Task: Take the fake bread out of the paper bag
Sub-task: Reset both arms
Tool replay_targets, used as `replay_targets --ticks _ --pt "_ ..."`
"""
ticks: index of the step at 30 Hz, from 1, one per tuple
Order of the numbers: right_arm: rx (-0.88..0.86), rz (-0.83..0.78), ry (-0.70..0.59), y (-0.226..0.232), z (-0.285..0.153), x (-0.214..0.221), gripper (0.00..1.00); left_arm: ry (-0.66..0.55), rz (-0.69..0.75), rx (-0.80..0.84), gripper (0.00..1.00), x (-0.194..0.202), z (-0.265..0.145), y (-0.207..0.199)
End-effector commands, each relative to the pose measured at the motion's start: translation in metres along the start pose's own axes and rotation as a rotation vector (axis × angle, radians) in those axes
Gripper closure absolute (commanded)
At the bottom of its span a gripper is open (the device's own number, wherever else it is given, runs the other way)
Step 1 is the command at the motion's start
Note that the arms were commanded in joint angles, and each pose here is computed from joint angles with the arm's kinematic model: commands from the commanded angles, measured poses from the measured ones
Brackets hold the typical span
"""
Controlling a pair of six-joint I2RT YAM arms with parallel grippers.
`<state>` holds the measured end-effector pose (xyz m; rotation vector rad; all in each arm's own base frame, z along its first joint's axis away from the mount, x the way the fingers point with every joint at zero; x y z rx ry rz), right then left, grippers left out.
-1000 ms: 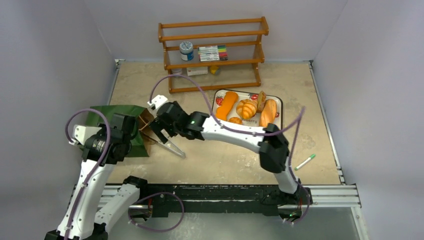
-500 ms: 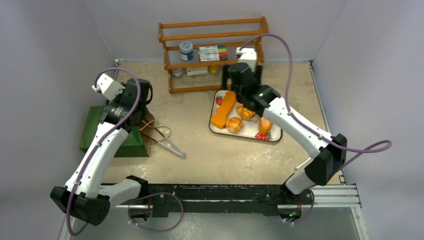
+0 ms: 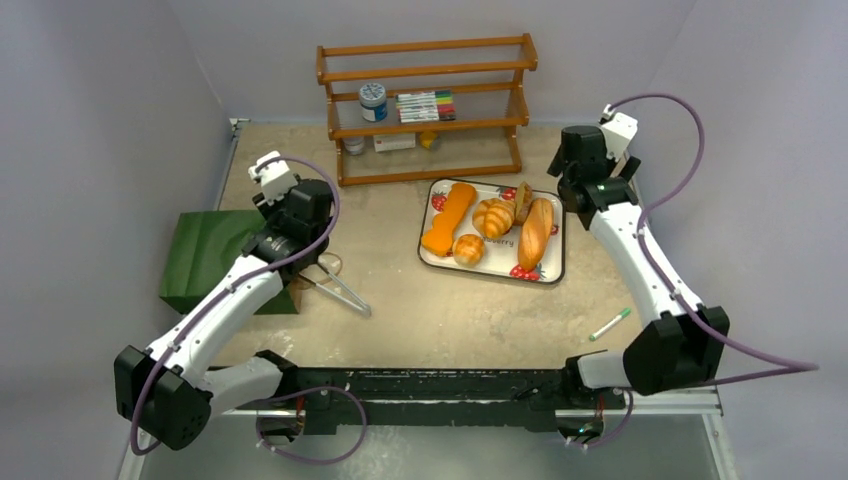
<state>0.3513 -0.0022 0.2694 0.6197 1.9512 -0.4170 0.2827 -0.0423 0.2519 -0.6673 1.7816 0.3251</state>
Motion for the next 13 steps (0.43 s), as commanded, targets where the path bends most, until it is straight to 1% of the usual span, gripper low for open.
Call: replay_targets --ticks 1,3,6,9,13 --pt "0.035 0.113 0.019 -0.008 -0.019 -0.003 0.00 -0.081 -0.054 0.026 0.57 -0.018 -0.002 -0.003" --pt "0.059 0.123 0.057 -0.012 -0.020 0.006 0.00 -0.078 -0.075 0.027 0.57 -0.014 -0.002 -0.001" --pt "0.100 0.134 0.078 -0.019 -0.023 0.012 0.00 -0.082 -0.092 0.039 0.57 -0.010 -0.002 0.000" --pt "0.123 0.144 0.055 -0.027 -0.028 0.008 0.01 -0.086 -0.082 0.029 0.57 -0.008 -0.002 0.003" --pt "0.085 0.182 -0.017 -0.032 -0.036 -0.005 0.00 -0.098 -0.080 0.022 0.57 -0.009 -0.003 0.009"
Point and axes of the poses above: each gripper's point midway between its finger pads, its own z axis out along the fingers, its own y axis along the line the jaws close on, x = y × z, the point moved 5 cm from there along -z, back along the fingers, and after that the axes turned 1 degree about -z, right-handed, at the moved point
